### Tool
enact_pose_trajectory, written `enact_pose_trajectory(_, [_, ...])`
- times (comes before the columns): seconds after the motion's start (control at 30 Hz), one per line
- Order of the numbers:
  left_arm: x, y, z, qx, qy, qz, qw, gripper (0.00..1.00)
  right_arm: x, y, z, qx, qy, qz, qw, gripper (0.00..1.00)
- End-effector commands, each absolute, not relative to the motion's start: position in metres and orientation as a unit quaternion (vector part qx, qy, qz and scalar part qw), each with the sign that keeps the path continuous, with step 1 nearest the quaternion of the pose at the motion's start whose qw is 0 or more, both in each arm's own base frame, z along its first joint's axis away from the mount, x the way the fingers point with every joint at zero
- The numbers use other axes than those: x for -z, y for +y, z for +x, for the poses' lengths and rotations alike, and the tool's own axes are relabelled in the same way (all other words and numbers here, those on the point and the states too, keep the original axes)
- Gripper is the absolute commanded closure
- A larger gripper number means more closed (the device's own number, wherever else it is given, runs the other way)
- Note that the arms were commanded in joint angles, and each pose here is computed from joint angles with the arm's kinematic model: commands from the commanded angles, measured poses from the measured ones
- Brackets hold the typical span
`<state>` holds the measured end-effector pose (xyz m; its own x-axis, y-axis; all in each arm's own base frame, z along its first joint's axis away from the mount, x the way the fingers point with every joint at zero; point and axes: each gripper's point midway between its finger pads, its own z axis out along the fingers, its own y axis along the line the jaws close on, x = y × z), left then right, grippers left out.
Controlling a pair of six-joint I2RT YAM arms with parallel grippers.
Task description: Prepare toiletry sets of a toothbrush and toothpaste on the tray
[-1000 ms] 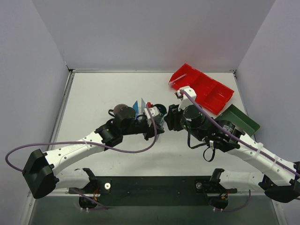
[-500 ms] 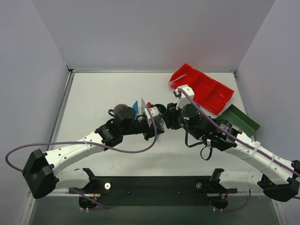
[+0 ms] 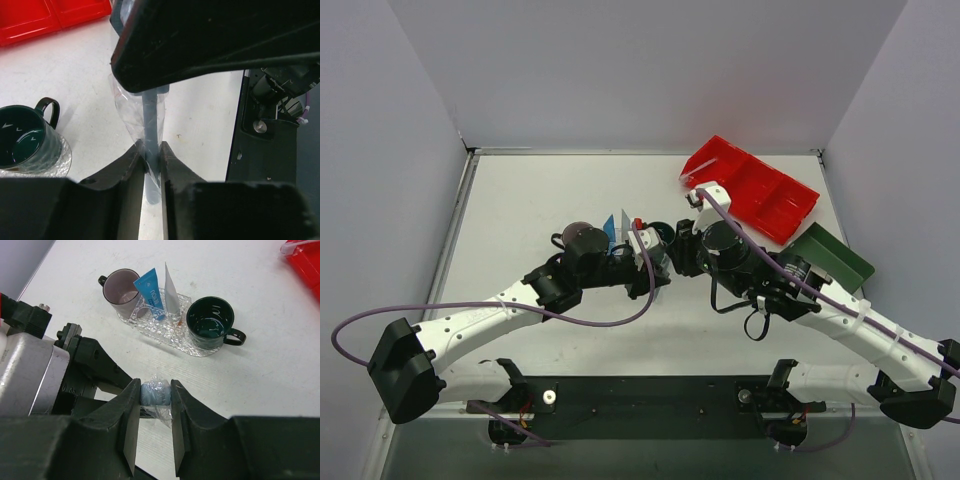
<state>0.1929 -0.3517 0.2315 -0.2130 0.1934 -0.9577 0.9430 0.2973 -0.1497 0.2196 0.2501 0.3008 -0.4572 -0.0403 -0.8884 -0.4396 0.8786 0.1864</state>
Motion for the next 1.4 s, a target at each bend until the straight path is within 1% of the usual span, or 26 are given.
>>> enact_pose_trajectory(0.0, [-0.262,-0.353,0.198,0.414,0.645,0.421,0.485,0.49,-0.313,0.246,0.226,-0.198,0.816,-0.134,0.527,0.98])
enact_pose_trajectory(0.03, [-0.266,-0.351,0.201,0.409,0.647,0.418,0.490,0.40,-0.317,0.243,0.228,-0.191,0.812,-0.137,0.534,0.99])
enact_pose_trajectory(0.1, [-0.266,-0.346,0.204,0.400,0.651,0.419,0.491,0.27,-0.328,0.239,0.229,-0.184,0.803,-0.142,0.548,0.99])
enact_pose_trajectory(0.23, [-0.283,-0.332,0.209,0.394,0.639,0.420,0.509,0.21,-0.352,0.221,0.239,-0.137,0.783,-0.149,0.588,1.00])
enact_pose_trajectory(0.37, [-0.294,-0.291,0.241,0.363,0.662,0.368,0.542,0.16,-0.373,0.212,0.242,-0.115,0.761,-0.167,0.617,1.00])
enact_pose_trajectory(0.4, [-0.298,-0.264,0.265,0.334,0.679,0.328,0.566,0.14,-0.376,0.212,0.242,-0.109,0.755,-0.178,0.622,1.00])
enact_pose_trajectory(0.47, [-0.298,-0.232,0.290,0.303,0.708,0.265,0.581,0.11,-0.382,0.222,0.240,-0.127,0.739,-0.194,0.633,1.00])
enact_pose_trajectory(0.5, [-0.299,-0.194,0.315,0.266,0.727,0.204,0.600,0.10,-0.384,0.227,0.239,-0.132,0.731,-0.209,0.636,1.00])
enact_pose_trajectory(0.57, [-0.295,-0.159,0.336,0.250,0.749,0.125,0.601,0.09,-0.387,0.246,0.234,-0.164,0.711,-0.222,0.647,1.00])
enact_pose_trajectory(0.6, [-0.292,-0.131,0.350,0.229,0.757,0.079,0.606,0.09,-0.389,0.256,0.230,-0.171,0.693,-0.255,0.652,1.00])
enact_pose_trajectory(0.63, [-0.290,-0.115,0.357,0.217,0.763,0.046,0.607,0.09,-0.390,0.267,0.229,-0.183,0.677,-0.262,0.663,1.00])
enact_pose_trajectory(0.7, [-0.284,-0.097,0.364,0.207,0.771,0.005,0.602,0.09,-0.390,0.289,0.223,-0.200,0.655,-0.295,0.666,1.00])
enact_pose_trajectory(0.73, [-0.281,-0.085,0.367,0.186,0.775,-0.014,0.603,0.09,-0.394,0.298,0.222,-0.201,0.639,-0.308,0.676,1.00])
enact_pose_trajectory(0.87, [-0.281,-0.074,0.366,0.152,0.775,-0.012,0.613,0.09,-0.368,0.344,0.222,-0.194,0.615,-0.380,0.663,1.00])
enact_pose_trajectory(0.93, [-0.282,-0.072,0.365,0.147,0.774,-0.009,0.616,0.09,-0.359,0.361,0.221,-0.200,0.608,-0.402,0.655,1.00])
enact_pose_trajectory(0.97, [-0.284,-0.071,0.365,0.143,0.773,-0.007,0.618,0.09,-0.346,0.374,0.224,-0.195,0.612,-0.417,0.644,1.00])
enact_pose_trajectory(1.03, [-0.284,-0.070,0.364,0.138,0.773,-0.008,0.619,0.09,-0.342,0.388,0.224,-0.198,0.604,-0.433,0.639,1.00])
enact_pose_trajectory(1.07, [-0.284,-0.069,0.364,0.136,0.773,-0.007,0.619,0.09,-0.329,0.398,0.227,-0.187,0.605,-0.448,0.631,1.00])
enact_pose_trajectory(1.23, [-0.286,-0.069,0.364,0.134,0.772,-0.004,0.621,0.09,-0.307,0.423,0.235,-0.157,0.600,-0.474,0.625,1.00])
enact_pose_trajectory(1.37, [-0.288,-0.067,0.363,0.129,0.772,-0.004,0.622,0.09,-0.306,0.431,0.239,-0.138,0.596,-0.478,0.630,1.00])
